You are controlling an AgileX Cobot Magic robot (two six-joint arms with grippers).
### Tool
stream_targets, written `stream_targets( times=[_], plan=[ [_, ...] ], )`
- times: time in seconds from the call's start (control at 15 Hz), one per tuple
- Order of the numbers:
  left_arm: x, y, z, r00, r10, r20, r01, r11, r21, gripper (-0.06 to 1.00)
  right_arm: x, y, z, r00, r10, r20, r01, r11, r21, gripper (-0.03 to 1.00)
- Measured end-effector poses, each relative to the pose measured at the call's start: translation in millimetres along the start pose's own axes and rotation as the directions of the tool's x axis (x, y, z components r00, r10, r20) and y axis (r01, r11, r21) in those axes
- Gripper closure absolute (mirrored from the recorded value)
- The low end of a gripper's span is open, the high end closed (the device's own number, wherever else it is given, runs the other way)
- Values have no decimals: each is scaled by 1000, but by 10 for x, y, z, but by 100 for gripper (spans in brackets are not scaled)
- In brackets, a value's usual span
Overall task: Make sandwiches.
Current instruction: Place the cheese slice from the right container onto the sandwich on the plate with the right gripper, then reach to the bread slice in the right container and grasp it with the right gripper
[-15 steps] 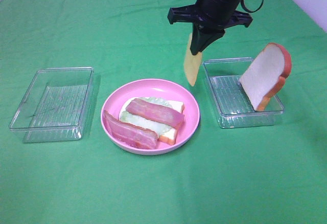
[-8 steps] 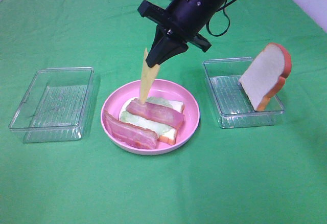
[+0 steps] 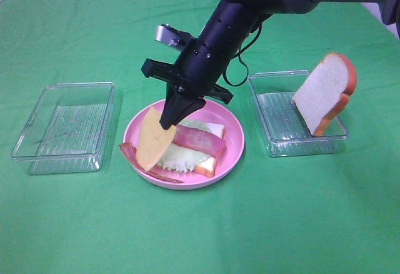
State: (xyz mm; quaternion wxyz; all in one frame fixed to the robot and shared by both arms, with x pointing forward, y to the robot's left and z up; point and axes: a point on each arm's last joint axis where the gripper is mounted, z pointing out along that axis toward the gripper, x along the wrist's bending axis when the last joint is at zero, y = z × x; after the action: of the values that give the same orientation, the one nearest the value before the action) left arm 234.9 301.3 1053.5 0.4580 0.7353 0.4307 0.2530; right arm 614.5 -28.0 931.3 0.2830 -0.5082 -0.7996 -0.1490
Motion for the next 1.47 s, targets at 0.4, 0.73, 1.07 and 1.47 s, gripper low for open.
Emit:
stream_targets(
  times=[0.4, 0.73, 1.07, 1.47],
  plan=[
    [0, 0, 0, 1000, 0, 0, 0, 1000, 0, 12, -216, 16, -25, 966, 116, 229, -108, 993, -45, 79],
    [0, 0, 0, 1000, 0, 0, 0, 1000, 0, 12, -190, -9, -217, 940, 78, 332, -53, 995, -83, 27],
    [0, 0, 0, 1000, 0, 0, 0, 1000, 0, 12, 42, -188, -929, 828, 57, 558, 70, 976, -204, 26],
    [0, 0, 0, 1000, 0, 0, 0, 1000, 0, 12, -71, -476, -1775, 704, 225, 674, 47, 932, -361, 26]
  ],
)
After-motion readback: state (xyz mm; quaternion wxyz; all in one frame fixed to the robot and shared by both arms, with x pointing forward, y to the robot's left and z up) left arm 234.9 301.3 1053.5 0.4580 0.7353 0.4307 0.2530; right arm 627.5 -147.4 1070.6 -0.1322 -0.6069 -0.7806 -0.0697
